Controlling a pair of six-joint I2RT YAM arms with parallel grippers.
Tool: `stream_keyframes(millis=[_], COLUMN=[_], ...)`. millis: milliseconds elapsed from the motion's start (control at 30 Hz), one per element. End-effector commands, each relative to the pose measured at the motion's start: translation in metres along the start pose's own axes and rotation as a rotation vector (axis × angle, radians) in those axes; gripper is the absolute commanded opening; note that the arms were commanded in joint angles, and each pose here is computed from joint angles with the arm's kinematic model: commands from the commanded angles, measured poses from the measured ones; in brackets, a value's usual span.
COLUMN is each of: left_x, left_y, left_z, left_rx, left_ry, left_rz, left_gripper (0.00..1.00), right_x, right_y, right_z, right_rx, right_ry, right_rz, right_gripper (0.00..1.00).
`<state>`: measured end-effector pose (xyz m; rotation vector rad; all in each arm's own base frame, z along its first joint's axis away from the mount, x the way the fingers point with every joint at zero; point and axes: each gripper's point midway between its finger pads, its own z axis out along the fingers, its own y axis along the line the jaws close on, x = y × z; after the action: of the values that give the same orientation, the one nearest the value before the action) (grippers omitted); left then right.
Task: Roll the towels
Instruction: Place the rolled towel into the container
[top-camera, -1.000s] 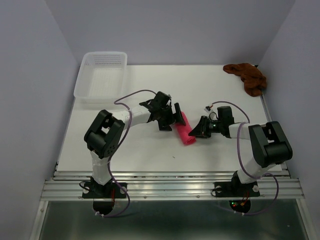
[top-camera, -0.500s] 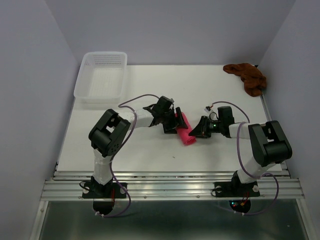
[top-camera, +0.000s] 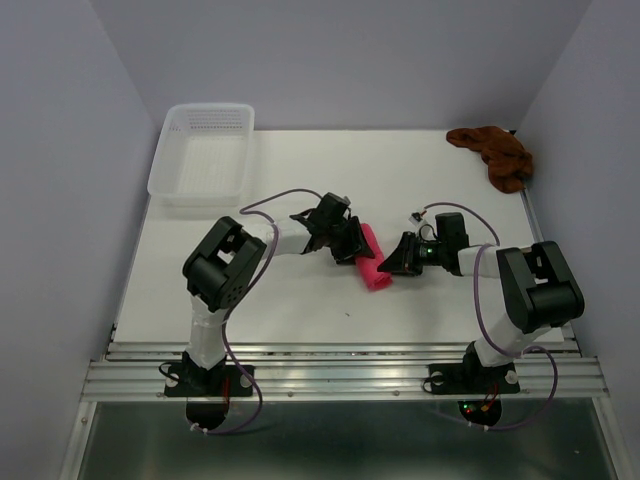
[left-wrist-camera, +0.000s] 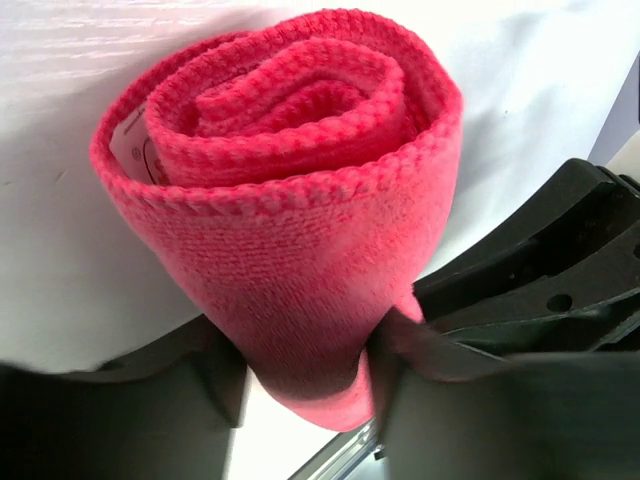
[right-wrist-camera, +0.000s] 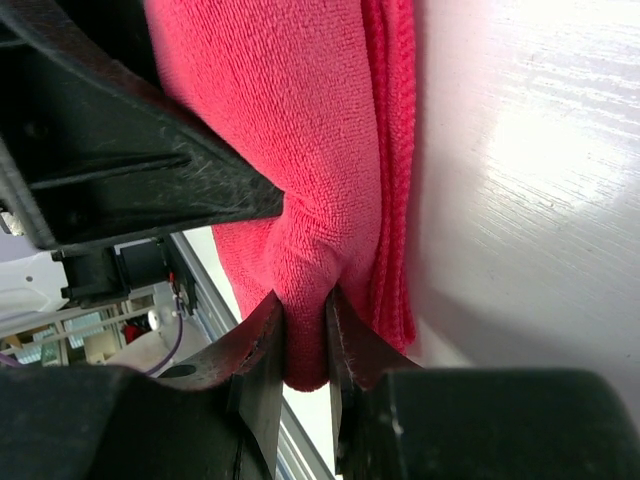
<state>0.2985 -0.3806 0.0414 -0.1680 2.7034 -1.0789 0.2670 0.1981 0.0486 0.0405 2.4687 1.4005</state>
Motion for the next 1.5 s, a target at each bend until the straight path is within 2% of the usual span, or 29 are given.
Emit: stream_keyframes(millis=[0, 33, 100, 133, 167, 233, 267, 333, 367, 500, 533, 833, 967, 1167, 1233, 1300, 1467], left_x=[-0.014, -0.014, -0.017, -0.019, -0.022, -0.029, -0.032, -0.04, -0.049, -0.076, -0.088, -0.17, -0.227, -0.296, -0.322, -0.342, -0.376], left_y=[0.008, 0.008, 0.006, 0.004, 0.003, -0.004, -0.006, -0.012, -0.019, -0.039, -0.046, -0.072, -0.071, -0.084, -0.075, -0.06, -0.036], left_z=[0.009, 0.01, 0.01, 0.008, 0.007, 0.0, -0.002, -0.009, -0.017, -0.041, -0.053, -0.142, -0.204, -0.284, -0.31, -0.329, -0.344], left_rx=[-0.051, -0.053, -0.049, -0.048, -0.054, -0.053, -0.058, -0.053, -0.044, -0.001, 0.015, 0.067, 0.088, 0.128, 0.127, 0.132, 0.188], left_ry=[-0.054, -0.055, -0.063, -0.071, -0.085, -0.109, -0.126, -0.157, -0.194, -0.274, -0.308, -0.563, -0.736, -0.97, -1.033, -1.069, -1.102], left_rz=[0.007, 0.006, 0.01, 0.013, 0.016, 0.037, 0.042, 0.057, 0.065, 0.076, 0.076, 0.077, 0.049, 0.091, 0.078, 0.059, 0.058], left_gripper=[0.43, 0.33, 0.21, 0.05, 0.0, 0.0, 0.0, 0.0, 0.0, 0.0, 0.0, 0.0, 0.0, 0.0, 0.0, 0.0, 0.0], right_x=[0.01, 0.01, 0.006, 0.004, 0.0, -0.006, -0.009, -0.017, -0.024, -0.046, -0.052, -0.105, -0.115, -0.13, -0.135, -0.142, -0.15], right_y=[-0.006, -0.006, -0.002, 0.0, 0.006, 0.016, 0.021, 0.041, 0.052, 0.078, 0.091, 0.118, 0.119, 0.11, 0.106, 0.109, 0.106], right_z=[-0.002, -0.002, -0.005, -0.007, -0.011, -0.016, -0.019, -0.03, -0.035, -0.06, -0.07, -0.125, -0.128, -0.114, -0.109, -0.109, -0.108], right_rx=[0.019, 0.019, 0.02, 0.021, 0.022, 0.019, 0.015, -0.003, -0.011, 0.048, 0.052, 0.231, 0.253, 0.268, 0.279, 0.281, 0.301], right_ry=[0.026, 0.027, 0.011, 0.007, -0.014, -0.031, -0.045, -0.086, -0.111, -0.228, -0.273, -0.618, -0.643, -0.603, -0.588, -0.593, -0.594], right_rz=[0.002, -0.009, -0.036, -0.055, -0.082, -0.123, -0.141, -0.206, -0.241, -0.328, -0.355, -0.409, -0.39, -0.354, -0.351, -0.362, -0.372], right_gripper=[0.09, 0.11, 0.18, 0.21, 0.25, 0.34, 0.46, 0.52, 0.64, 0.89, 1.0, 1.0, 1.0, 1.0, 1.0, 1.0, 1.0])
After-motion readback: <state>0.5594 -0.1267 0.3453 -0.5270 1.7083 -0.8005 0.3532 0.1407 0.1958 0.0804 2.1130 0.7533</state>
